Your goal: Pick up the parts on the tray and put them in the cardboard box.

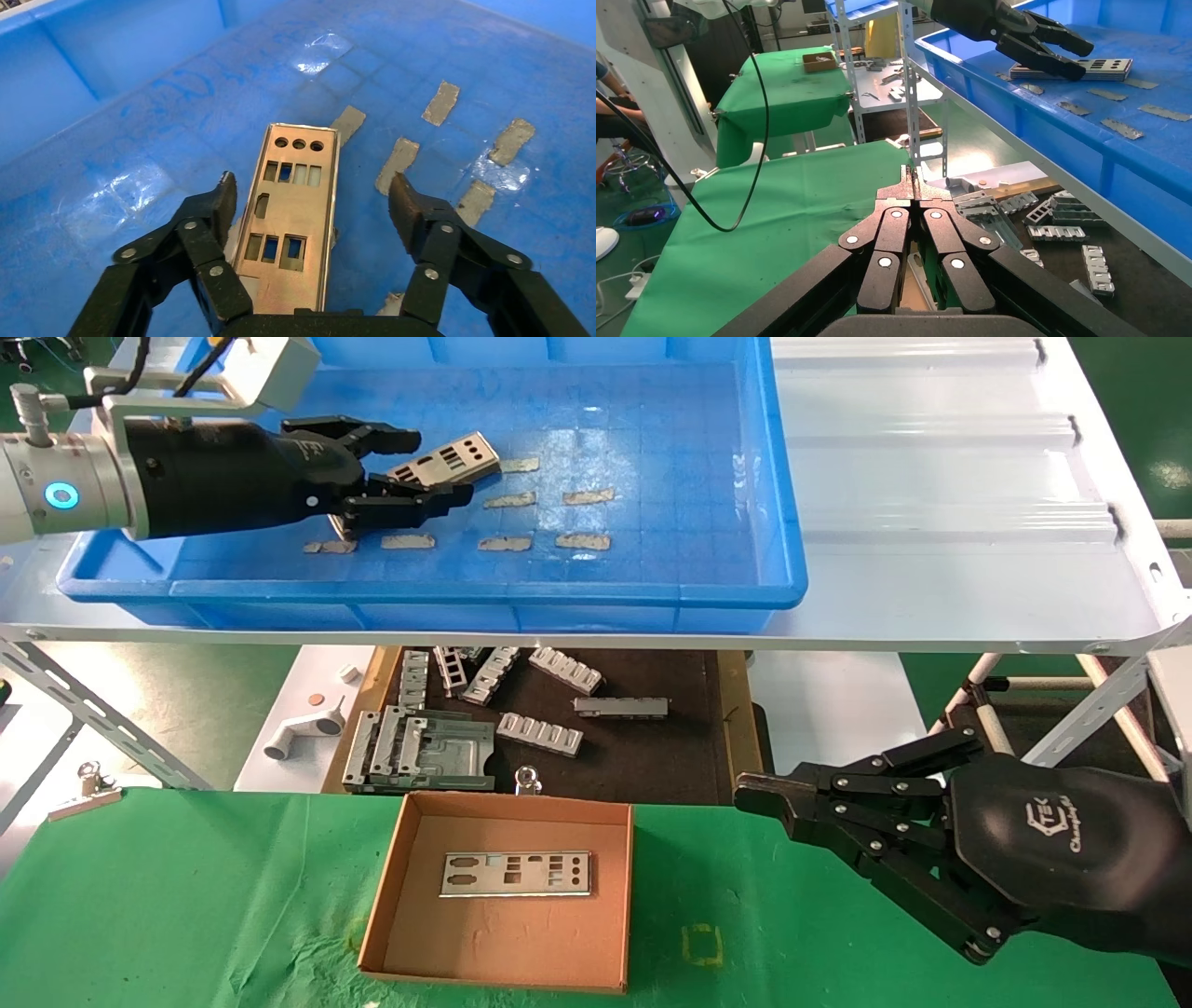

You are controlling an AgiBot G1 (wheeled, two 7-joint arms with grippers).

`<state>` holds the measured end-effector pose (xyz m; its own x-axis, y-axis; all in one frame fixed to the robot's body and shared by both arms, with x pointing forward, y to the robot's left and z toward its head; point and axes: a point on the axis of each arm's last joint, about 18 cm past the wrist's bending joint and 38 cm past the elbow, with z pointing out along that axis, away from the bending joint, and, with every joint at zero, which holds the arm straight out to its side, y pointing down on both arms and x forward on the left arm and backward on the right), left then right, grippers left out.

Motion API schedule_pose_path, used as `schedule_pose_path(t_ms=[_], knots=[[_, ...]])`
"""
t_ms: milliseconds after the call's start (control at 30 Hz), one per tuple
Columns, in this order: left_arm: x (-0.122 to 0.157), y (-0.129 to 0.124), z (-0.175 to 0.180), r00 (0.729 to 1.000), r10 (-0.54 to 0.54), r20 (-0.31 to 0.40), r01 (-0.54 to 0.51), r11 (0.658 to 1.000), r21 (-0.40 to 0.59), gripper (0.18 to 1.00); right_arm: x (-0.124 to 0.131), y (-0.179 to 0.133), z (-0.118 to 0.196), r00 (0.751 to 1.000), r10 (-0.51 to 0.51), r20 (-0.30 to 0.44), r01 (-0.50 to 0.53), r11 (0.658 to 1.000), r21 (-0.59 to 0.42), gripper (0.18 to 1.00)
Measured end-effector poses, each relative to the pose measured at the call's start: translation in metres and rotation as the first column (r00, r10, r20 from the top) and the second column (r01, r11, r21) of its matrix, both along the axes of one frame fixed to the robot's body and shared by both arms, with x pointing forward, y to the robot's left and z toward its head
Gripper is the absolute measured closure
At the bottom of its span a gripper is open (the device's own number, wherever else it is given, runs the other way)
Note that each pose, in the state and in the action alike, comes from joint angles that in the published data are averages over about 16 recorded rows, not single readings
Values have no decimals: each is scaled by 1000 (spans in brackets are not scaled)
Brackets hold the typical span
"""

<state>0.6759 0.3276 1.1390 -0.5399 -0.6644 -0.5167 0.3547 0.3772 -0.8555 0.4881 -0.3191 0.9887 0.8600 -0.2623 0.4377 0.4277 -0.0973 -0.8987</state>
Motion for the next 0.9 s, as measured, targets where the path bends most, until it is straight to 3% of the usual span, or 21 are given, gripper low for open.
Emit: schedule_pose_path(t_ms=[567,900], knots=[[1,2,3,1000,14,13,-14,1000,-4,665,0,0,0,1000,0,0,0,1000,0,988],[-6,4,10,999,-7,32,7,1000,-1,743,0,0,0,1000,0,0,0,1000,0,988]])
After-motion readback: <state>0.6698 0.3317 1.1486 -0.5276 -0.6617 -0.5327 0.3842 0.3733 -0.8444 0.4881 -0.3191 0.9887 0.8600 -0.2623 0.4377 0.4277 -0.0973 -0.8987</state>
